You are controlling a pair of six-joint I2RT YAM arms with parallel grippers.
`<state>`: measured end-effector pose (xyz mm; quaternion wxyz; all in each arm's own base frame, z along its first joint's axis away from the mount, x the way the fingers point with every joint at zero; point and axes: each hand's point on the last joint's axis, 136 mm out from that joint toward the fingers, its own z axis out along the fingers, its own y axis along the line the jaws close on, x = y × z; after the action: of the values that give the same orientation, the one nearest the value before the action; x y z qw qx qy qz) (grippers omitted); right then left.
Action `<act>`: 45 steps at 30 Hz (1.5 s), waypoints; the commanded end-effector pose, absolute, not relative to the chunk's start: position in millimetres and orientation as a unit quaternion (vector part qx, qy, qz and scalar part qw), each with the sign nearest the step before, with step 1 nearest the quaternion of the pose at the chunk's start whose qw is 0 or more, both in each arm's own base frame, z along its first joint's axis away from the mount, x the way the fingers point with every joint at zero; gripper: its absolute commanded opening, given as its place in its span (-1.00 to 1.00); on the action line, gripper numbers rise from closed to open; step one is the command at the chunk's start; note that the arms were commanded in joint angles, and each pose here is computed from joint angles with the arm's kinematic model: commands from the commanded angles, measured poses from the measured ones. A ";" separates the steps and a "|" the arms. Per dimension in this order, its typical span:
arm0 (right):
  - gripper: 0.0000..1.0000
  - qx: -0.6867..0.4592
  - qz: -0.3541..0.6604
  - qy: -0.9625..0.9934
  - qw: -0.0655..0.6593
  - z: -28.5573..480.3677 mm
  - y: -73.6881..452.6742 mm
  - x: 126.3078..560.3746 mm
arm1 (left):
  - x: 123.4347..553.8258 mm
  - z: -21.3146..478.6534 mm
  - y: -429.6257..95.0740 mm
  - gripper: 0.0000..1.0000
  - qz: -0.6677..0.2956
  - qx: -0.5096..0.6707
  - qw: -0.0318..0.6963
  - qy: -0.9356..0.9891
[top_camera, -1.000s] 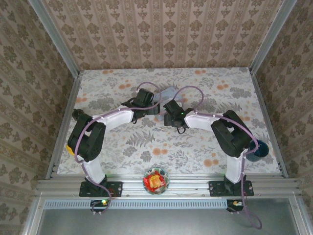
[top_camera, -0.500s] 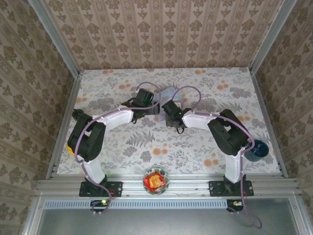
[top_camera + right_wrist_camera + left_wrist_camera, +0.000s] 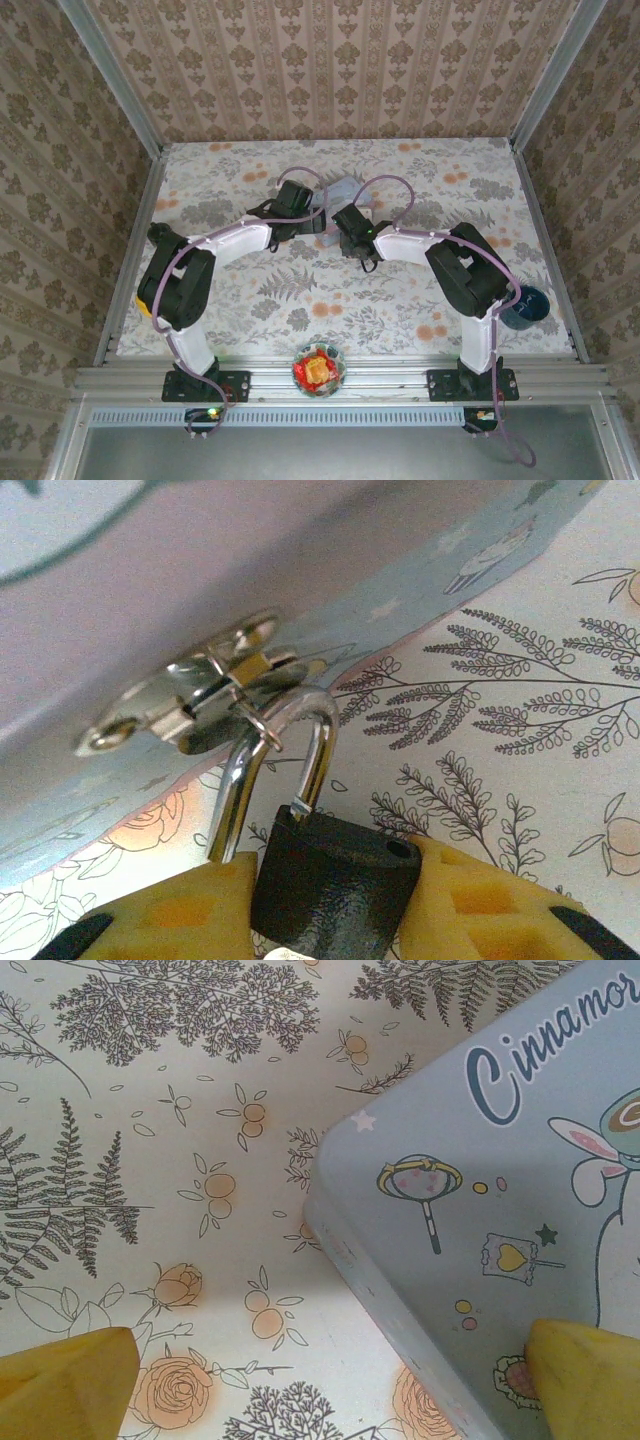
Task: Unlock a padlock with a key
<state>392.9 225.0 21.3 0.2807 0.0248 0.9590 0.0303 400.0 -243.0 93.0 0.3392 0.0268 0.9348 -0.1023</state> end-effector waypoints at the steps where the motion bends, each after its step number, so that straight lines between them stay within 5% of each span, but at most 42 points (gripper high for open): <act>1: -0.45 0.028 0.004 0.967 0.253 2.8 207.8 378.8 | 396.9 112.6 -237.1 1.00 -0.111 0.026 0.348 0.931; 8: -0.53 0.030 0.009 0.967 0.253 3.4 208.3 377.8 | 403.2 132.6 -246.2 1.00 -0.127 0.032 0.365 0.922; 29: -0.81 0.051 0.019 0.968 0.245 0.3 206.1 376.4 | 388.0 67.5 -244.3 1.00 -0.057 0.064 0.289 0.954; 45: -0.84 0.075 0.055 0.958 0.271 22.6 202.1 390.0 | 387.6 65.0 -241.1 1.00 -0.060 0.062 0.285 0.955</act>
<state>394.4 219.6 23.2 0.2784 0.0527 0.9566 0.0676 399.1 -262.2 90.9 0.3218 0.0575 0.9400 -0.0981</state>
